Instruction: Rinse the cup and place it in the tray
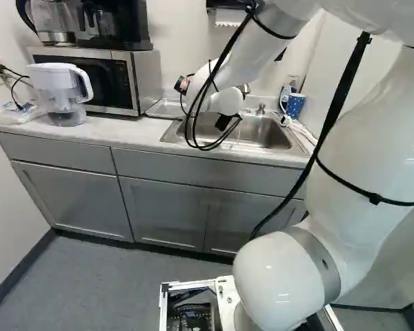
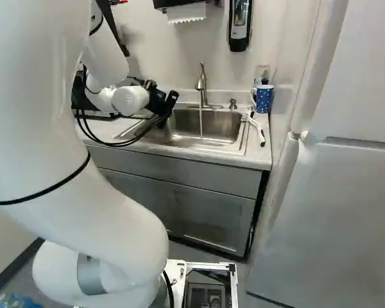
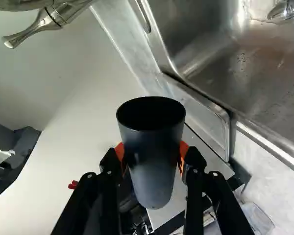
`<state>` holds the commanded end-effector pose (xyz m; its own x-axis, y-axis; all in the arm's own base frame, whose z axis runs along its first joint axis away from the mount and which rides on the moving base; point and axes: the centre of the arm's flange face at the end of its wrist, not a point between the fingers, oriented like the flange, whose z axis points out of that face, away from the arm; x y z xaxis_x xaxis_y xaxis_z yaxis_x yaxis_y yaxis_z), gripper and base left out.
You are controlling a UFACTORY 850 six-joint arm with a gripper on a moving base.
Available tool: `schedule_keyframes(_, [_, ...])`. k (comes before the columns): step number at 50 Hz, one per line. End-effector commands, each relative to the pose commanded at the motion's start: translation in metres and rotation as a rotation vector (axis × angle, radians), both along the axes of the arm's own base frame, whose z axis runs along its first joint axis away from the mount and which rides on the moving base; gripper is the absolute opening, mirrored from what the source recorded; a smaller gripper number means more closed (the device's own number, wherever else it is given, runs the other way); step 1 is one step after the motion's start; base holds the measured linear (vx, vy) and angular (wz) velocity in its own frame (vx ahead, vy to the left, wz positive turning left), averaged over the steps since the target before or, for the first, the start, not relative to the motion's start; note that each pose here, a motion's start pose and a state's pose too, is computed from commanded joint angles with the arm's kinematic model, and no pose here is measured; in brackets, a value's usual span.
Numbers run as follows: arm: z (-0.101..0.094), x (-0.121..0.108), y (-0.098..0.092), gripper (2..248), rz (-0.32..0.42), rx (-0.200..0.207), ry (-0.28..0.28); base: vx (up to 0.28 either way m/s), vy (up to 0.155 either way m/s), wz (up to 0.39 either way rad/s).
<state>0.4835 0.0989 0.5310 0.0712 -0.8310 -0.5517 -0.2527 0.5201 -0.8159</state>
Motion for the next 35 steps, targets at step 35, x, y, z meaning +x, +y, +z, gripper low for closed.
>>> schedule_keyframes(35, [0.0000, 0.0000, 0.0000, 123, 0.056, -0.314, -0.064, 0.000, 0.000, 0.000])
